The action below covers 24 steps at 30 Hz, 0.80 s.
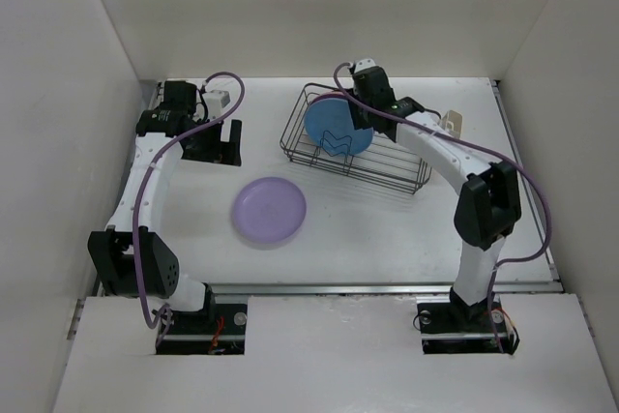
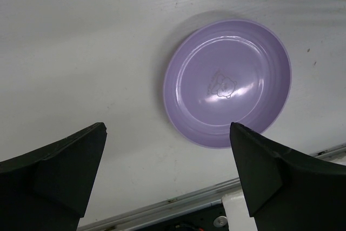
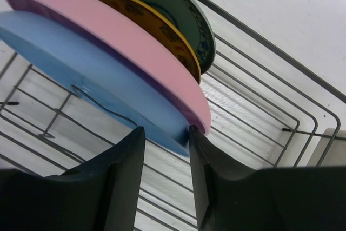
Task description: Unload the plates from the dish rack
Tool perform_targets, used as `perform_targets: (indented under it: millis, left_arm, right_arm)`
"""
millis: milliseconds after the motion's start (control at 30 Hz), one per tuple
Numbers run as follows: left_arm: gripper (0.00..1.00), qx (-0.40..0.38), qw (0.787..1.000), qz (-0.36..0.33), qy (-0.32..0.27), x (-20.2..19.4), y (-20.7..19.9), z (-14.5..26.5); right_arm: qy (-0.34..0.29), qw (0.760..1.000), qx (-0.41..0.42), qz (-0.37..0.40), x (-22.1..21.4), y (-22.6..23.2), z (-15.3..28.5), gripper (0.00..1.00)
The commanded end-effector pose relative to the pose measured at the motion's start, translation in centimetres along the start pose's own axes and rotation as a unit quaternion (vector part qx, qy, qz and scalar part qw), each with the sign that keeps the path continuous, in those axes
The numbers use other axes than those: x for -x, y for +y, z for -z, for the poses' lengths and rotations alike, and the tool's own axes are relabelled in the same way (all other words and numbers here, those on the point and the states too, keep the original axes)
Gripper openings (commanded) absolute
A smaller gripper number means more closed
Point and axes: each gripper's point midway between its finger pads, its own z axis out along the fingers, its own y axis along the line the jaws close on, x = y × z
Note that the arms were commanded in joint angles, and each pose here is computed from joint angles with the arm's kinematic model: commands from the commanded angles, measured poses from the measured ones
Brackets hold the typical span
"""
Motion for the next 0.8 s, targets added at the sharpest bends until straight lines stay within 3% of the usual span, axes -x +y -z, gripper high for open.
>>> perform_targets:
  millis: [0,300,500,633,767]
  left_arm:
    - [0.97,0.0,1.0,-0.004,-0.013,0.0,-0.4,1.0]
    - [0.97,-0.005,1.0,-0.003,-0.009,-0.2,-0.6,1.0]
    - [0.97,-0.01,1.0,-0.003,-0.01,-0.2,-0.7,1.0]
    - [0.97,-0.01,1.0,-0.003,-0.01,-0.2,-0.7,1.0]
    - [0.97,-0.009,1.0,0.001,-0.014,0.2,-0.7,0.9]
  right_arm:
    - [-0.019,1.0,0.013,-0.01,1.7,-0.2,-0.2,0.41]
    - [-0.016,1.0,0.001,0.022,1.3,-0.7,-0.8,0.0]
    - [-0.074,0.994,-0.077,0.038,4.3,-3.8,3.2,0.0]
    - [-0.159,0.983,-0.087,-0.001,9.0,-4.8,8.9,0.0]
    - [-0.199,0.976,-0.083,-0.016,11.0,-5.0,12.2,0.0]
